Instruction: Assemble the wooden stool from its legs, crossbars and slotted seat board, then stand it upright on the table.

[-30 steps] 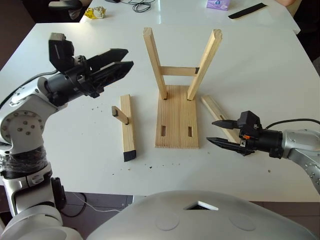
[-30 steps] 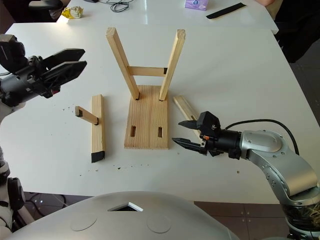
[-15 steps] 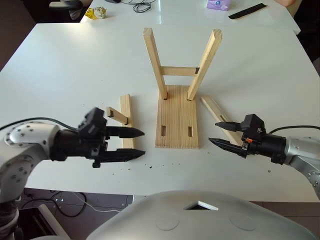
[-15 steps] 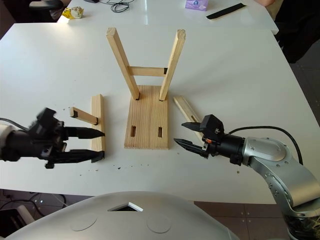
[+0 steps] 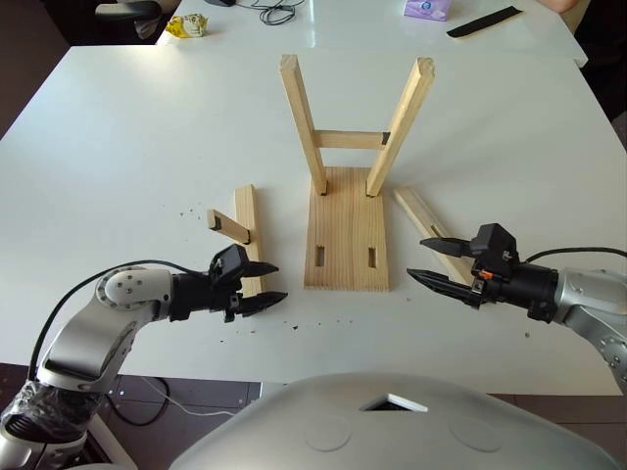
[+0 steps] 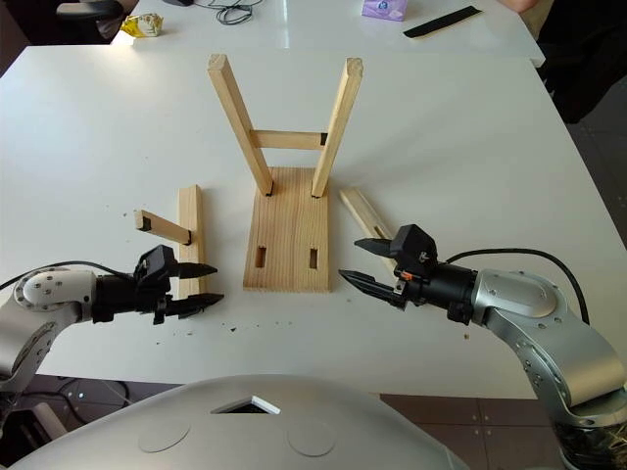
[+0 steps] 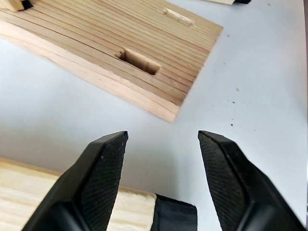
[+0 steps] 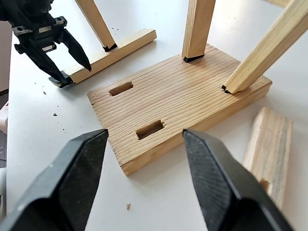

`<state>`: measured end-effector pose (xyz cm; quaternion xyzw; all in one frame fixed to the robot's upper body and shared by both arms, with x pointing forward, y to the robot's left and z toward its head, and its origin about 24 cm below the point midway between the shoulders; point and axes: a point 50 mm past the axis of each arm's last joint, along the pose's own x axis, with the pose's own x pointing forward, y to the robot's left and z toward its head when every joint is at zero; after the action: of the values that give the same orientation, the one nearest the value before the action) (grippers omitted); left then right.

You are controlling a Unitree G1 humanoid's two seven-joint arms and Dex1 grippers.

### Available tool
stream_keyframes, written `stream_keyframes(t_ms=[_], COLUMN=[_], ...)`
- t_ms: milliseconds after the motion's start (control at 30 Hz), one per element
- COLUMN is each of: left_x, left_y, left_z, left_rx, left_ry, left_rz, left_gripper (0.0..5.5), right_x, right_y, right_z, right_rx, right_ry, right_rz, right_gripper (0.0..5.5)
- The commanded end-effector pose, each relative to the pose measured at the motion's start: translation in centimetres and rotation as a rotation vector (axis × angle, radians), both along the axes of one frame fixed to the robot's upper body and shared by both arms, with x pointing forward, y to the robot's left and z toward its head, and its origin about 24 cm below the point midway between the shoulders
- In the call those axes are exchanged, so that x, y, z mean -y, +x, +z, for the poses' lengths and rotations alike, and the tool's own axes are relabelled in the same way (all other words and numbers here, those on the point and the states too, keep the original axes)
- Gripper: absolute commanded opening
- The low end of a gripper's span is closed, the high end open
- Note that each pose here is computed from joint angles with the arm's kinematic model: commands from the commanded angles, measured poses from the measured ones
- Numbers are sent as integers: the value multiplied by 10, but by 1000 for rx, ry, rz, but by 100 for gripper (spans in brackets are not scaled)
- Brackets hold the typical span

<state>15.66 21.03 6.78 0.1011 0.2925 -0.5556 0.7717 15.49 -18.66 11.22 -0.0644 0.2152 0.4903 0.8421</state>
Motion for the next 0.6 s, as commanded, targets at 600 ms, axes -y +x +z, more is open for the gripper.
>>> stream_keyframes(t_ms=[600], left_x=[-46], left_y=[21], left_z=[25], left_rx=[123], left_ry=[287], left_rz=[-161], left_gripper=[272], right_x=[-1], right_y=[-4], right_z=[-1], right_rx=[4], right_ry=[-16], right_rz=[-13], right_gripper=[285])
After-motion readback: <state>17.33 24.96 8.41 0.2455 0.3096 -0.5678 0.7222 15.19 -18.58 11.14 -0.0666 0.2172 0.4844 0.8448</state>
